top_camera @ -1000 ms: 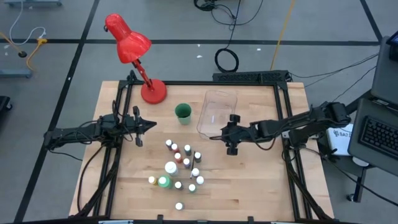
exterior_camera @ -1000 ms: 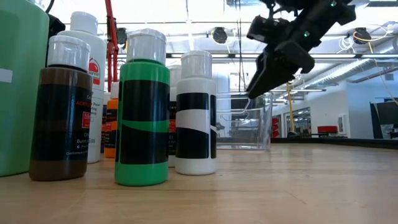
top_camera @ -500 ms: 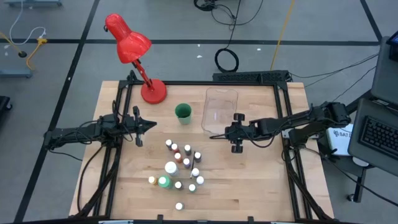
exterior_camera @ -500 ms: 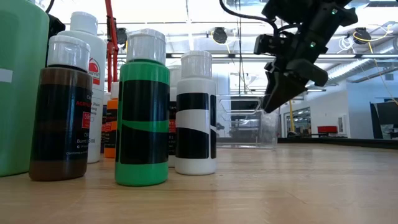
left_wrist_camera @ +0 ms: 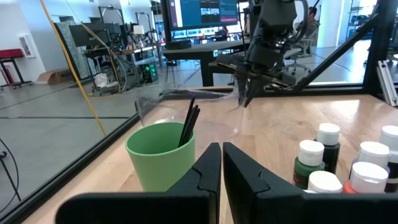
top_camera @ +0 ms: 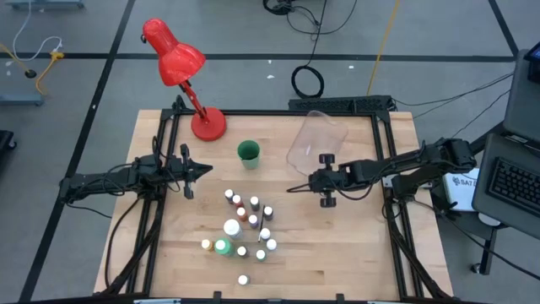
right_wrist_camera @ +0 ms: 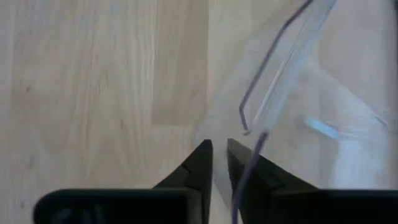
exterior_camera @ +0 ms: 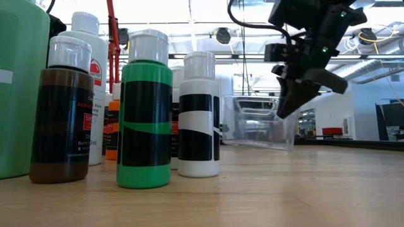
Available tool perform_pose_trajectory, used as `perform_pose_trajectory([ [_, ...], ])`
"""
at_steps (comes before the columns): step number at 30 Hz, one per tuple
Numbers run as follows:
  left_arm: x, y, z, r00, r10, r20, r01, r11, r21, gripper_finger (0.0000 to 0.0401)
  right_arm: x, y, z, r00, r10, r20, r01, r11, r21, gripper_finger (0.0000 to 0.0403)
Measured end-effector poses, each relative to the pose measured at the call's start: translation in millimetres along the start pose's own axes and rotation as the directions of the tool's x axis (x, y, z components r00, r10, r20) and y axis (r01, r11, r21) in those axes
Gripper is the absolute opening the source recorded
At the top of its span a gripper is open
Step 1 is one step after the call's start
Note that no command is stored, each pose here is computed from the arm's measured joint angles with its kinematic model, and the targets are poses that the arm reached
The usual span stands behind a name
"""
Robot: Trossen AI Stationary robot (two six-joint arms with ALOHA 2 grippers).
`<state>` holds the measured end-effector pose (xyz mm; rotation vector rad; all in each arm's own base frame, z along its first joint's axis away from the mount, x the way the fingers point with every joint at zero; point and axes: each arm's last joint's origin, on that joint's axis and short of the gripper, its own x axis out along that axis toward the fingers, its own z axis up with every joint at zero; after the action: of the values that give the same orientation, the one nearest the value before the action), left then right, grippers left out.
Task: Pick & Place Paint Supplies
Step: Move the transparent bin to the top right of the table
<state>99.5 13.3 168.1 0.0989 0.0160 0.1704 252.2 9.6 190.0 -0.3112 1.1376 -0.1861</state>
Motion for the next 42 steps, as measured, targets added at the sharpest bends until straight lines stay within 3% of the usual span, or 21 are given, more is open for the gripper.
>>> perform_pose_trajectory([
  [6,0,0,0,1.0,0.0,0.0,0.0,1.0,0.0,0.0021,-1,2,-6,0.998,0.038,-0.055,-0.042,0.996,-0.083,0.0007],
  [20,0,0,0,1.0,0.0,0.001,0.0,1.0,0.0,0.0021,-26,7,-13,0.99,0.141,-0.025,-0.144,0.966,-0.214,0.0006],
  [30,0,0,0,1.0,0.0,-0.004,0.0,1.0,0.0,0.0021,-61,3,-5,0.979,0.191,-0.076,-0.2,0.971,-0.132,0.0005],
  [42,0,0,0,1.0,0.0,-0.003,0.0,1.0,0.0,0.0021,-55,5,-5,0.939,0.288,-0.189,-0.303,0.951,-0.057,0.0001],
])
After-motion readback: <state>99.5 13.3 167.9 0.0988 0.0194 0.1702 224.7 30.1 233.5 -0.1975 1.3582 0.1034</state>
